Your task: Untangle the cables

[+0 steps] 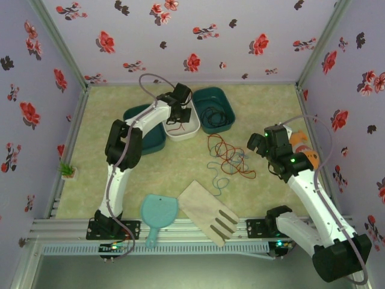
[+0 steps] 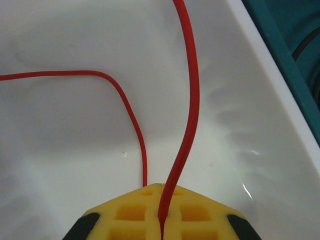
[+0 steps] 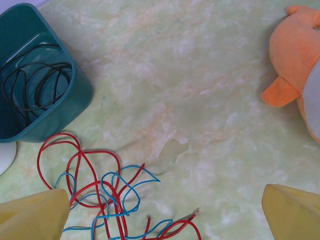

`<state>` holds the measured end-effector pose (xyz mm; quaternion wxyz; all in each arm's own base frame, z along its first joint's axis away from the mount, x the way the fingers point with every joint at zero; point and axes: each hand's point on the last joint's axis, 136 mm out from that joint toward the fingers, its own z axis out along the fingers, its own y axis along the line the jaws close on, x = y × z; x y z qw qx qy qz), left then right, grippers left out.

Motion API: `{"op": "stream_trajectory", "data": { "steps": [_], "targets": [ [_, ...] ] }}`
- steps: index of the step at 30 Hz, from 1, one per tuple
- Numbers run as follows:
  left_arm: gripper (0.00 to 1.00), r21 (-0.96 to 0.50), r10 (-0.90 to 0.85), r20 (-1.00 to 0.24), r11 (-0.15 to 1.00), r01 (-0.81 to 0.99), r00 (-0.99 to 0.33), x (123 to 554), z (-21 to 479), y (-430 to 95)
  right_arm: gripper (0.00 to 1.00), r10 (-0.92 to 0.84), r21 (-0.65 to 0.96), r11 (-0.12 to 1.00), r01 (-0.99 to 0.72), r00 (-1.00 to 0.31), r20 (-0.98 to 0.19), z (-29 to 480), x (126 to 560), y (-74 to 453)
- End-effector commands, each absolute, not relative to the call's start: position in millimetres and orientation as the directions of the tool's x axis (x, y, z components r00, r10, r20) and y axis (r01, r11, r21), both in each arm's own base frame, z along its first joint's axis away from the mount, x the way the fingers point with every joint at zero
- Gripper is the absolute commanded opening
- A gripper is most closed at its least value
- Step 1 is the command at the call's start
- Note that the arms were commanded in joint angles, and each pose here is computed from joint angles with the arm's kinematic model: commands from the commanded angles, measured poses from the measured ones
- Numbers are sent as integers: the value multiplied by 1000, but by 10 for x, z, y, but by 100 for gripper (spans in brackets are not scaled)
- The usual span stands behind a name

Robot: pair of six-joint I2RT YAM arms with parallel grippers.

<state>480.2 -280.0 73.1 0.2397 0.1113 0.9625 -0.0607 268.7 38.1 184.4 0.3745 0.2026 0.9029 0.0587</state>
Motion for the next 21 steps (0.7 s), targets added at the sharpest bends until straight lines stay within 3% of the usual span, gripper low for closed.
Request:
{"op": "stream_trajectory", "data": {
  "steps": [1,8,21],
  "targets": [
    [18,-49,228,-430,960,275,-873,4667,699,-2786,99,413,266,910,318,-638,-650,1910,2711,396],
    [54,-60,213,-469,961,271,-857,4657,961,-2777,99,407,270,913,306,-646,-646,1921,2757,435],
    [82,-76,169,-522,967,244,-836,4459,1545,-2733,99,404,268,915,303,-647,-647,1933,2763,437]
  ]
}}
